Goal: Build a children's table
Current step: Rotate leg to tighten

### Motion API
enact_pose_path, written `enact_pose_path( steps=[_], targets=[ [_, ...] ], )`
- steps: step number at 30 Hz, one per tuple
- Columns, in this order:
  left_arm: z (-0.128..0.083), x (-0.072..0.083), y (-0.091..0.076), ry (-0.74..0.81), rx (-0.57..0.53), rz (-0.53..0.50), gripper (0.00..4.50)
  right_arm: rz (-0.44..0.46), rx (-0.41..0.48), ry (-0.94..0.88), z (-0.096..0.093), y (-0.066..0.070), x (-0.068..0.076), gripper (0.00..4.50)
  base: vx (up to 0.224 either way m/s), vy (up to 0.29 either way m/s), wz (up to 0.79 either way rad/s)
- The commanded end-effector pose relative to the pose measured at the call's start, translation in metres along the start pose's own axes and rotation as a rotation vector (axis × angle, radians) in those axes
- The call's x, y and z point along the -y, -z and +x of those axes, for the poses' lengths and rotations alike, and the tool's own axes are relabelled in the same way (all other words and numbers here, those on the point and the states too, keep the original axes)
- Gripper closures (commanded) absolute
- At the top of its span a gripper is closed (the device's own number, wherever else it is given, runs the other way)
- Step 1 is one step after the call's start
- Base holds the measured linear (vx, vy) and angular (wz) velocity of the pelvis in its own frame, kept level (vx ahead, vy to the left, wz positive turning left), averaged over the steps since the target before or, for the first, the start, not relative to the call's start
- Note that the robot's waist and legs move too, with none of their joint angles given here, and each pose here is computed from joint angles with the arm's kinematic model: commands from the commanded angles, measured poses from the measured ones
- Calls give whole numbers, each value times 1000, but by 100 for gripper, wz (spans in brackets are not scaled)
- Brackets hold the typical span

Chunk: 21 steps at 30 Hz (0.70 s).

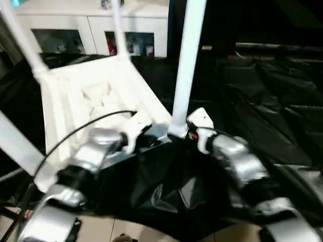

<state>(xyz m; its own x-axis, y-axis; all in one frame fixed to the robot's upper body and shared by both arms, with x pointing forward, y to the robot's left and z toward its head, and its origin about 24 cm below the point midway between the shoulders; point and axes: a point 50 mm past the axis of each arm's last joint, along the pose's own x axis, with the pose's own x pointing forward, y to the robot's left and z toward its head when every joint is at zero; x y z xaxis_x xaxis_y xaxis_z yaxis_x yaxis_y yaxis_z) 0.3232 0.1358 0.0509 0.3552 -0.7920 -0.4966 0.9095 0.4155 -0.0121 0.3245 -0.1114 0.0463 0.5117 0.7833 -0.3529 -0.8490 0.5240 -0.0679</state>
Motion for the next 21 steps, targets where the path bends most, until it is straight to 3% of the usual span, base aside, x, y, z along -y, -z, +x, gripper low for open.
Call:
enact_pose_path(
  steps=[1, 4, 12, 13, 21],
  targets=[
    [1, 8, -12, 98, 71, 60, 450, -28, 32, -137, 4, -9, -12, 62, 0, 0, 0],
    [-13, 15, -4, 197, 38, 80, 450, -52, 13, -206, -7, -8, -9, 62, 0, 0, 0],
    [-32, 18, 4, 267, 7, 87, 450, -52, 11, -269, -10, -10, -10, 62, 0, 0, 0],
    [-33, 18, 5, 266, 5, 87, 450, -53, 10, -278, -9, -10, -10, 87, 0, 0, 0],
    [-39, 15, 7, 246, -7, 81, 450, -45, 10, -323, -6, -10, -16, 142, 0, 0, 0]
  ],
)
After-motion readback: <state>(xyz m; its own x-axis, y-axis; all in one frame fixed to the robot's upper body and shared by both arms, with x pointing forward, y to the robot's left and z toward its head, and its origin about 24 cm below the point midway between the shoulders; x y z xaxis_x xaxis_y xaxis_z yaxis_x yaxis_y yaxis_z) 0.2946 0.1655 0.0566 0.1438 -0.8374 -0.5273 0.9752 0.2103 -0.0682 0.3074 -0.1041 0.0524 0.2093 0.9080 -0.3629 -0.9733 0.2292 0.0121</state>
